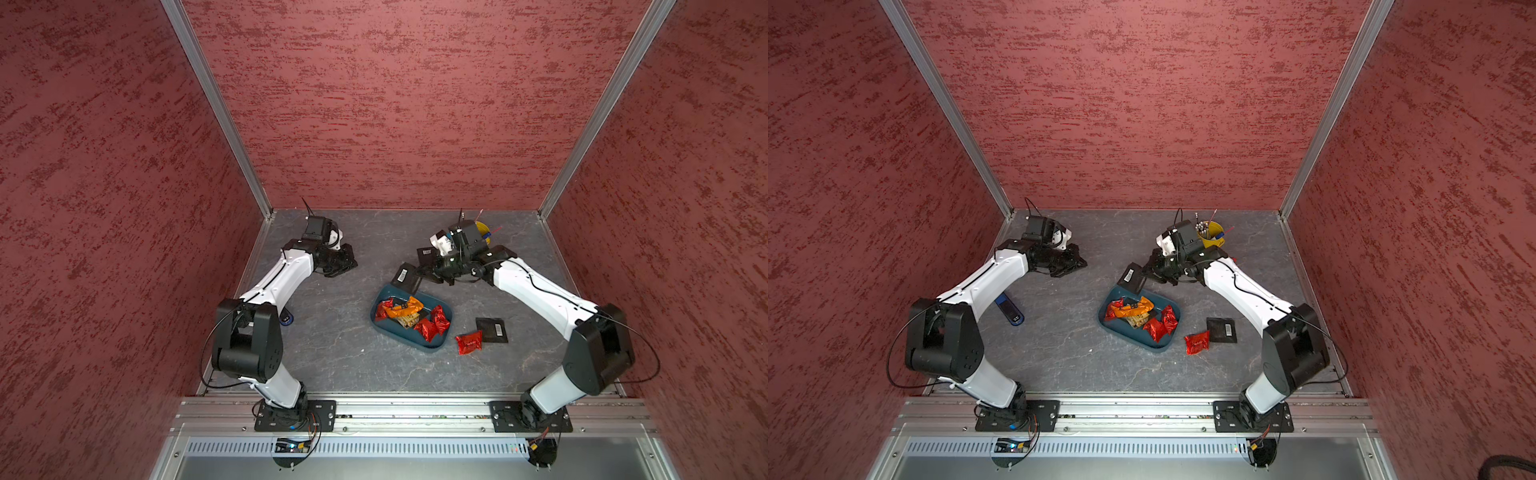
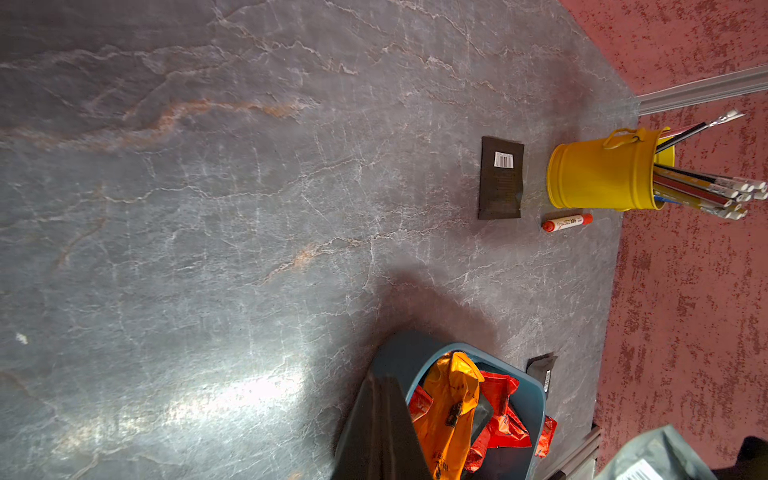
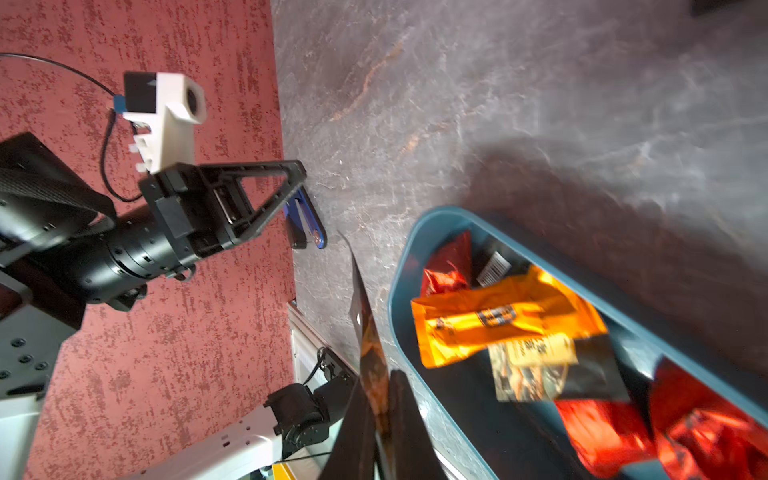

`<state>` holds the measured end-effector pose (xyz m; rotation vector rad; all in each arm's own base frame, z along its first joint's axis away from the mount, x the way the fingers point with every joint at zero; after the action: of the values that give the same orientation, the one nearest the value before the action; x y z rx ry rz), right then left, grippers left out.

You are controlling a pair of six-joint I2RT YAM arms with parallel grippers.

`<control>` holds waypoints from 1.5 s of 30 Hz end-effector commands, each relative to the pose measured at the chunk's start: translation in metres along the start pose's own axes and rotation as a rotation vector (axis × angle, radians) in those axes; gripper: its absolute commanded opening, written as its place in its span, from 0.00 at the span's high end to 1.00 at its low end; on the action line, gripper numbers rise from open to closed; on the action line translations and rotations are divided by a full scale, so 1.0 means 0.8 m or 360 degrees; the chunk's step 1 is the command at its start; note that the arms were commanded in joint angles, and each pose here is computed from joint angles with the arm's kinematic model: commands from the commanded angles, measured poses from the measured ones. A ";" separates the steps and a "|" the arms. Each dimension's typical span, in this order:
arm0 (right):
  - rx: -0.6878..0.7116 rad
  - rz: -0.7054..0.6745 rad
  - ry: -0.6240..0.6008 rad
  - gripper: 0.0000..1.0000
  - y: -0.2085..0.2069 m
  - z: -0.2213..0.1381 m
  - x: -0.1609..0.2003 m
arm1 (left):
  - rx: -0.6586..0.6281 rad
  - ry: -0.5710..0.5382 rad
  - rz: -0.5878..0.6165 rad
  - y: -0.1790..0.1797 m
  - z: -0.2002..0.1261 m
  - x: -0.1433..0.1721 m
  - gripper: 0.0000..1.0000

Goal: Put the tea bags into the storage box
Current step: Place the tea bag in the storage box, then move the tea bag to the center of the board.

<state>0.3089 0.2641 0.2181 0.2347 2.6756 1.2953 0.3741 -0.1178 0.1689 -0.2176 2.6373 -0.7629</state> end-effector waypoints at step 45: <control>0.1071 -0.0033 -0.0383 0.32 -0.095 0.028 -0.095 | 0.0055 0.0078 0.0165 -0.085 0.048 -0.013 0.87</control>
<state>0.3695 0.2318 0.1505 0.3775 2.8001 0.4249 0.3984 -0.1873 0.1808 -0.0527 2.6537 -0.7811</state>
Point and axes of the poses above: each gripper's point midway between its finger pads, its own z axis out along the fingers, its own y axis along the line the jaws close on, x = y × z, the point moved 3 cm from there along -z, back along the fingers, and after that the axes turned 4 degrees about z, right-handed, at the moved point
